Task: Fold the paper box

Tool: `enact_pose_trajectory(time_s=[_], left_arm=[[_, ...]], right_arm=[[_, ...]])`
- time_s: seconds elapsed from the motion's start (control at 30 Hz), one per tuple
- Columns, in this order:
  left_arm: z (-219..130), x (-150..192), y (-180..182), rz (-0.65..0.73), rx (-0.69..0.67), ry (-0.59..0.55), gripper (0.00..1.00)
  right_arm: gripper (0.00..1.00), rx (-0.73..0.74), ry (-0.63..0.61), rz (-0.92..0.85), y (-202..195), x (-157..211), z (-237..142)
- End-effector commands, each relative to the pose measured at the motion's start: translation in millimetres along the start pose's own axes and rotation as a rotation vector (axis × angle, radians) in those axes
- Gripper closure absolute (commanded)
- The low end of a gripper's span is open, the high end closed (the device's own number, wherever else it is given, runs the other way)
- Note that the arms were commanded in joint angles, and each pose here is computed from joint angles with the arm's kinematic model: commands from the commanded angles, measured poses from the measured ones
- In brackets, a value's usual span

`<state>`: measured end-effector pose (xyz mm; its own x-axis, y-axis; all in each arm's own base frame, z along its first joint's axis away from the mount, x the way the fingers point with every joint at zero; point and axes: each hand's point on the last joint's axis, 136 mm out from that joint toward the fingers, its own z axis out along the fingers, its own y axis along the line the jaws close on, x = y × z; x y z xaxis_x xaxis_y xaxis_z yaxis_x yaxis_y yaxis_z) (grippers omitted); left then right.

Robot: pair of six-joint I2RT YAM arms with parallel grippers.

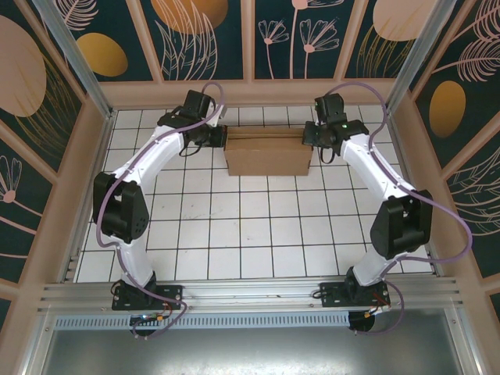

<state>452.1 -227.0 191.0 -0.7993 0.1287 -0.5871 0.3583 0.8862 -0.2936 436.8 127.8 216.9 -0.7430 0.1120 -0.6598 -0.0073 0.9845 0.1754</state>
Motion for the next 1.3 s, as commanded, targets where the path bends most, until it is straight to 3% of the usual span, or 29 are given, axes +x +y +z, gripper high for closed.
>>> enact_pose_trajectory(time_s=[0.0, 0.2, 0.67, 1.27], left_arm=[[-15.5, -20.7, -25.4, 0.026, 0.092, -0.094, 1.0], [-3.4, -7.4, -24.4, 0.004, 0.106, -0.043, 1.0], [4.6, 3.3, -20.7, -0.016, 0.104, -0.011, 1.0], [15.8, -4.8, -24.6, -0.067, 0.115, 0.072, 1.0]], right_arm=[[1.0, -0.073, -0.085, -0.022, 17.8, -15.7, -12.1], [1.0, -0.06, 0.022, -0.006, 14.8, 8.0, 8.6], [1.0, -0.052, 0.115, 0.079, 3.7, 24.3, 29.0], [1.0, -0.032, 0.126, 0.031, -0.8, 28.2, 40.0]])
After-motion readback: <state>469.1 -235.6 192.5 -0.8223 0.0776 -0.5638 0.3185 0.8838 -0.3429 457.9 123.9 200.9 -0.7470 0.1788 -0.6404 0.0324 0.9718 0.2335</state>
